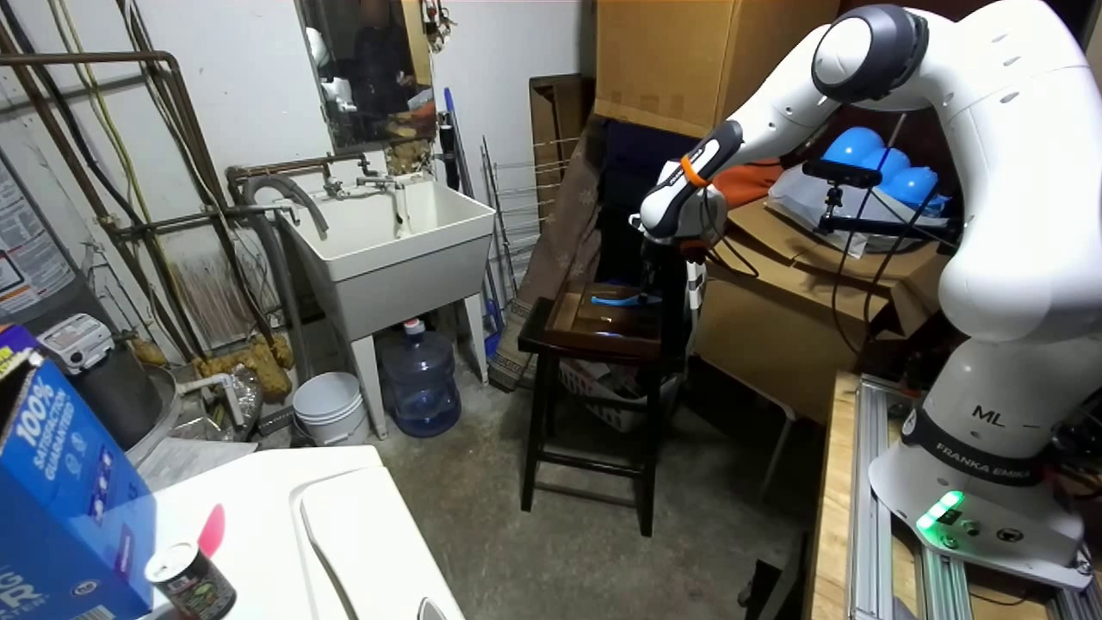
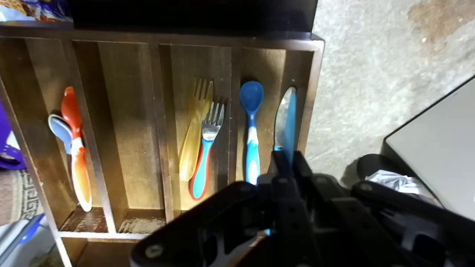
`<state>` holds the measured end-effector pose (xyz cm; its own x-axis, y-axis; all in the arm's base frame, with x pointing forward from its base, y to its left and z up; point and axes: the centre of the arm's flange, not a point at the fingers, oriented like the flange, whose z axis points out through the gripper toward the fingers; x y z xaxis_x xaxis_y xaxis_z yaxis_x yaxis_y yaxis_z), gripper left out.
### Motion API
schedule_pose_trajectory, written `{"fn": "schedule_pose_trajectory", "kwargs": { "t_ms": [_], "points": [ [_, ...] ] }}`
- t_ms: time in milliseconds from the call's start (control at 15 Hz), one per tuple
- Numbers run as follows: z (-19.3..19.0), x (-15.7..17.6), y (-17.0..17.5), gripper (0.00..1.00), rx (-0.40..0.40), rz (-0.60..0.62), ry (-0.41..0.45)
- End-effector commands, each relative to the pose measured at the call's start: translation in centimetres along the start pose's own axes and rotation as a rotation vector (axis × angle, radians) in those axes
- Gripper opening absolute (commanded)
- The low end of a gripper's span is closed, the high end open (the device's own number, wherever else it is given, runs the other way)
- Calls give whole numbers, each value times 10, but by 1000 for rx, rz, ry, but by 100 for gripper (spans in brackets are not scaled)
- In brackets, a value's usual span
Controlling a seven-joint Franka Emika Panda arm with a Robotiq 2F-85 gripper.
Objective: Place the blue object on the chair
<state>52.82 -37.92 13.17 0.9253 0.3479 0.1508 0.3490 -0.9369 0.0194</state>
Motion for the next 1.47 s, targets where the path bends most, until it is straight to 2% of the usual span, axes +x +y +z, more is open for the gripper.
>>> {"fn": "schedule_pose_trajectory", "kwargs": {
  "t_ms": [0, 533, 867, 1400],
  "points": [
    [22, 9, 16, 1, 61, -73, -4],
    [61, 24, 4, 1, 37, 19, -24],
    [81, 30, 1, 1, -34, 87, -34],
    [100, 26, -3, 1, -55, 77, -48]
  ]
}}
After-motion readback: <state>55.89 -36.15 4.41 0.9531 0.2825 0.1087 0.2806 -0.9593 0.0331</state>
